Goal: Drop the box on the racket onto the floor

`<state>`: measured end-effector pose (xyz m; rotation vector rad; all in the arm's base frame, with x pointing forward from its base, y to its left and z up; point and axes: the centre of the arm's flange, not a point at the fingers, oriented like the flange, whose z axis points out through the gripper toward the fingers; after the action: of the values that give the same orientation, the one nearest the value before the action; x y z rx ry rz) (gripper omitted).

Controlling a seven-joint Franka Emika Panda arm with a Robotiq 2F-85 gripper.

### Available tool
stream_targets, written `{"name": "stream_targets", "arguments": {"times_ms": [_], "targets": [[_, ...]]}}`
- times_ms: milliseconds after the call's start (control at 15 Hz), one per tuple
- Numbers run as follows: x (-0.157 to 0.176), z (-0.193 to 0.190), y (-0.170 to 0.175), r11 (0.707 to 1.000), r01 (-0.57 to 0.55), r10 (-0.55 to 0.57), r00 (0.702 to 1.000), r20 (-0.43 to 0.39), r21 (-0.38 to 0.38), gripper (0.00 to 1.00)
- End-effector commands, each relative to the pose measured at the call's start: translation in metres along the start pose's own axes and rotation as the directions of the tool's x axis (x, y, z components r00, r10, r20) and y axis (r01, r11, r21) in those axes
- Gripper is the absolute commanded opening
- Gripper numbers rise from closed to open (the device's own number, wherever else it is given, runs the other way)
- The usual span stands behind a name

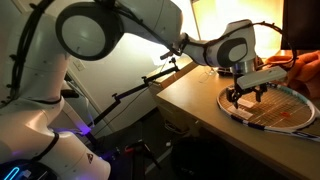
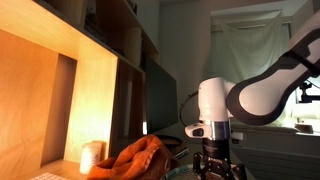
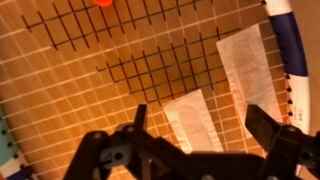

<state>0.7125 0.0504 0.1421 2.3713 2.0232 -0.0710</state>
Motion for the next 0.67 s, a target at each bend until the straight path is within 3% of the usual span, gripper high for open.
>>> {"name": "stream_targets", "arguments": {"times_ms": [0, 533, 600], "targets": [[0.0025, -0.0007, 0.0119, 1.0, 0.016, -0.016, 1.0, 0.013, 0.021, 1.0], [0.0048, 0.0003, 0.0158, 0.999, 0.017, -0.018, 1.0, 0.024, 0.027, 1.0], [0.0046, 0.0006, 0.0163, 0.999, 0.015, -0.016, 1.0, 0.023, 0.03, 0.75]]}}
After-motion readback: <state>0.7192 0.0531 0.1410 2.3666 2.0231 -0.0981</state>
